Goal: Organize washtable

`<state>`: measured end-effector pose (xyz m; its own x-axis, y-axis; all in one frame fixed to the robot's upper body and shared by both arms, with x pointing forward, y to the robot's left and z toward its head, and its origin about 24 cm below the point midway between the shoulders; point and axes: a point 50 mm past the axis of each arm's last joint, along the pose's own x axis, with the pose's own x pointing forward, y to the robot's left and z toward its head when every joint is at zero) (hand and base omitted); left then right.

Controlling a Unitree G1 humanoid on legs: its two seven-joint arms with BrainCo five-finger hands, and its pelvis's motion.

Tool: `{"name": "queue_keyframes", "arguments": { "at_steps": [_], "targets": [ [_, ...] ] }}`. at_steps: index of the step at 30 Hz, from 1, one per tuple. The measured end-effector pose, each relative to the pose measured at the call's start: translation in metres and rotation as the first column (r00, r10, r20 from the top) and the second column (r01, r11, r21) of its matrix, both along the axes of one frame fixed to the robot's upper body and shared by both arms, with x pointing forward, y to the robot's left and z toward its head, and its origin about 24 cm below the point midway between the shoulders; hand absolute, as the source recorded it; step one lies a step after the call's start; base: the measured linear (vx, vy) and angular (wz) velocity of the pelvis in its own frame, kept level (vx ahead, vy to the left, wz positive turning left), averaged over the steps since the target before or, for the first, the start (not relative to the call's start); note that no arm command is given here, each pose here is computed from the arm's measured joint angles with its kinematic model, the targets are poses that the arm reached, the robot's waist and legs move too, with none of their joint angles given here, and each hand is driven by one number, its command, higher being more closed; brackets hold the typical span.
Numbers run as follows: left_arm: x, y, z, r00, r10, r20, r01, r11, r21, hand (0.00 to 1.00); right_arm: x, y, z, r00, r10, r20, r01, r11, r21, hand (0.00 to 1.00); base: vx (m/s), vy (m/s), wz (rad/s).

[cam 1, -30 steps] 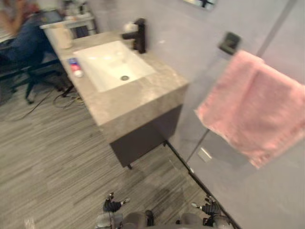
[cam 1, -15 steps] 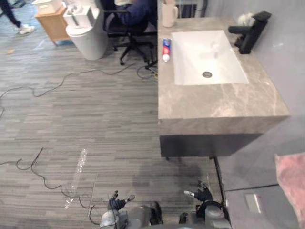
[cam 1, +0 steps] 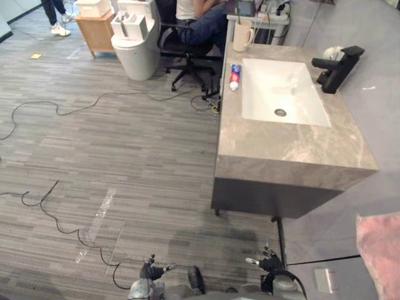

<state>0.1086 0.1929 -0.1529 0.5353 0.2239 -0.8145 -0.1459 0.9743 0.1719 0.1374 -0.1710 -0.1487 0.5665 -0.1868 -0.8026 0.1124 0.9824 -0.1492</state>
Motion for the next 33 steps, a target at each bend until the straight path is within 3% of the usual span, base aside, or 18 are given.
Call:
{"name": "queue_keyframes", "arguments": {
  "at_steps": [8, 18, 22, 25, 33],
  "targets": [
    [0.007, 0.008, 0.005, 0.999, 0.006, 0.039, -0.006, 1.0, 0.012, 0.0, -0.007, -0.006, 0.0, 1.0, 0.027, -0.009, -0.028, 0.999, -0.034, 0.0, -0.07, 0.061, 0.4],
    [0.018, 0.016, 0.011, 0.985, 0.142, 0.096, -0.143, 0.99, 0.002, 0.0, -0.015, -0.005, 0.0, 1.0, -0.028, -0.002, 0.028, 0.999, -0.02, 0.0, 0.11, 0.051, 1.29],
    [0.026, 0.002, 0.013, 0.98, 0.159, 0.119, -0.155, 0.987, -0.045, 0.0, 0.001, 0.0, 0.005, 0.998, -0.039, 0.046, 0.04, 0.999, -0.015, 0.0, 0.12, 0.015, 1.04],
    [0.025, 0.005, 0.013, 0.972, 0.198, 0.126, -0.192, 0.98, -0.058, 0.0, 0.018, 0.015, 0.011, 0.995, -0.048, 0.087, 0.045, 0.998, 0.033, 0.0, 0.11, 0.086, 0.58],
    [0.033, 0.008, 0.016, 0.962, 0.228, 0.148, -0.22, 0.973, -0.065, 0.0, 0.024, 0.013, 0.015, 0.993, -0.061, 0.105, 0.058, 0.998, 0.033, 0.0, 0.1, 0.198, -0.11]
  ]
}}
